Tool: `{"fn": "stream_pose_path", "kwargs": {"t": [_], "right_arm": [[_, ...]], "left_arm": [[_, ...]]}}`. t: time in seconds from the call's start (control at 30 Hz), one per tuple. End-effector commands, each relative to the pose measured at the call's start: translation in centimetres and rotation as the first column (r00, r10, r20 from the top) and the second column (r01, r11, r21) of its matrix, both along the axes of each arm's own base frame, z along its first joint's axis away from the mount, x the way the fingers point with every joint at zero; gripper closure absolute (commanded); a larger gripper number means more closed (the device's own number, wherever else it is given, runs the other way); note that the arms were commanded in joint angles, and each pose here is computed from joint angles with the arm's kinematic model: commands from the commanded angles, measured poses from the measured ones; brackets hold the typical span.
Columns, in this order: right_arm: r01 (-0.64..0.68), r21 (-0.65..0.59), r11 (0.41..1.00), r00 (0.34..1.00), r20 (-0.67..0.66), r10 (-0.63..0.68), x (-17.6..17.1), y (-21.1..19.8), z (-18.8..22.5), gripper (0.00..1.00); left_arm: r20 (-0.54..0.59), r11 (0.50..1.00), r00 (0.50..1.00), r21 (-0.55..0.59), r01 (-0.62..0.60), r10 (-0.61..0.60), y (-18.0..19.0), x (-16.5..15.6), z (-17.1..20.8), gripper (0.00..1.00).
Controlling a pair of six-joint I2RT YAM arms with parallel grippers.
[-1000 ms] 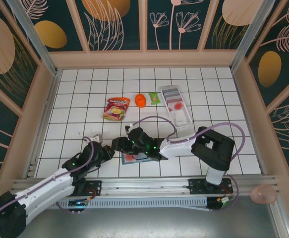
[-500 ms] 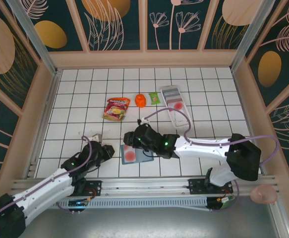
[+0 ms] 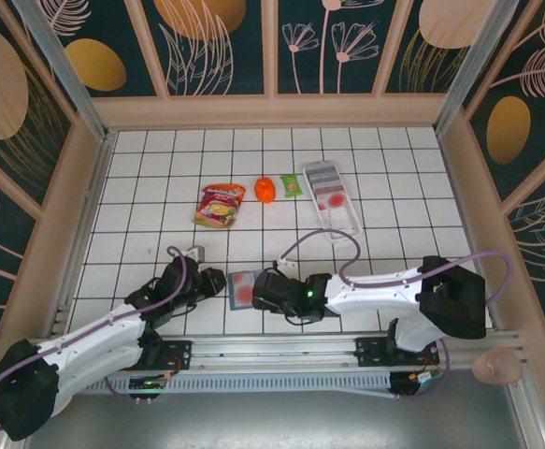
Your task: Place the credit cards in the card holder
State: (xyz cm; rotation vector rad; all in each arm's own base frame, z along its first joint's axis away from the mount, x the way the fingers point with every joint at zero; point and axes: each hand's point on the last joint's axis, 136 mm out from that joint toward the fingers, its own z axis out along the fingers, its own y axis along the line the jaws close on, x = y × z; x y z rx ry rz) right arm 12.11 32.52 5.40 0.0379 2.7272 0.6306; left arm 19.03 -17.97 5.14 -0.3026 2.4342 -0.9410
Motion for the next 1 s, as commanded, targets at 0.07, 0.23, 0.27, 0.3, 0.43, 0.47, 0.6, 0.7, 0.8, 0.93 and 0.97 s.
{"fn": "stream_pose_path", "kwargs": {"t": [0.07, 0.23, 0.27, 0.3, 0.43, 0.47, 0.6, 0.7, 0.8, 0.93, 0.97], "right_arm": [[0.057, -0.059, 0.997, 0.998, 0.025, -0.055, 1.7, -0.8, -0.7, 0.41], [0.063, -0.073, 0.995, 0.998, 0.026, -0.061, 2.1, -1.0, -1.1, 0.40], [0.058, -0.071, 0.996, 0.998, 0.021, -0.057, 2.1, -0.8, -1.2, 0.40], [0.056, -0.073, 0.996, 0.998, 0.018, -0.055, 2.1, -0.7, -1.4, 0.40], [0.042, -0.069, 0.997, 0.999, 0.007, -0.041, 2.0, -0.1, -1.9, 0.40], [0.034, -0.067, 0.997, 0.999, 0.003, -0.034, 2.0, 0.2, -2.0, 0.40], [0.023, -0.061, 0.998, 1.000, -0.005, -0.023, 1.9, 0.9, -2.2, 0.40], [0.017, -0.048, 0.999, 1.000, -0.008, -0.018, 1.9, 1.4, -2.2, 0.39], [0.013, -0.032, 0.999, 1.000, -0.010, -0.013, 2.1, 1.9, -2.3, 0.39], [0.008, 0.039, 0.999, 1.000, -0.013, -0.007, 2.5, 3.2, -1.9, 0.39], [0.007, 0.063, 0.998, 1.000, -0.016, -0.006, 2.6, 3.6, -1.8, 0.39]], "left_arm": [[0.028, 0.999, 0.999, -0.027, 0.034, -0.033, -0.7, 0.0, 0.6, 0.85], [0.024, 0.999, 0.999, -0.032, 0.033, -0.032, -0.7, -0.1, 0.4, 0.85], [0.025, 0.999, 0.999, -0.034, 0.033, -0.032, -0.7, -0.1, 0.4, 0.85], [0.026, 0.999, 0.999, -0.035, 0.033, -0.032, -0.7, -0.1, 0.4, 0.85], [0.025, 0.999, 0.999, -0.032, 0.031, -0.030, -0.6, -0.2, 0.2, 0.85], [0.025, 0.999, 0.999, -0.032, 0.031, -0.030, -0.6, -0.2, 0.2, 0.85], [0.013, 0.999, 0.999, -0.032, 0.029, -0.029, -0.4, -0.5, -0.4, 0.85], [0.007, 0.999, 1.000, -0.028, 0.025, -0.025, -0.2, -0.6, -0.7, 0.85], [0.005, 0.999, 1.000, -0.028, 0.022, -0.021, -0.1, -0.7, -0.9, 0.85], [0.002, 1.000, 1.000, -0.023, 0.018, -0.018, 0.0, -0.7, -1.1, 0.85], [0.003, 1.000, 1.000, -0.022, 0.017, -0.017, 0.0, -0.7, -1.1, 0.85]]}}
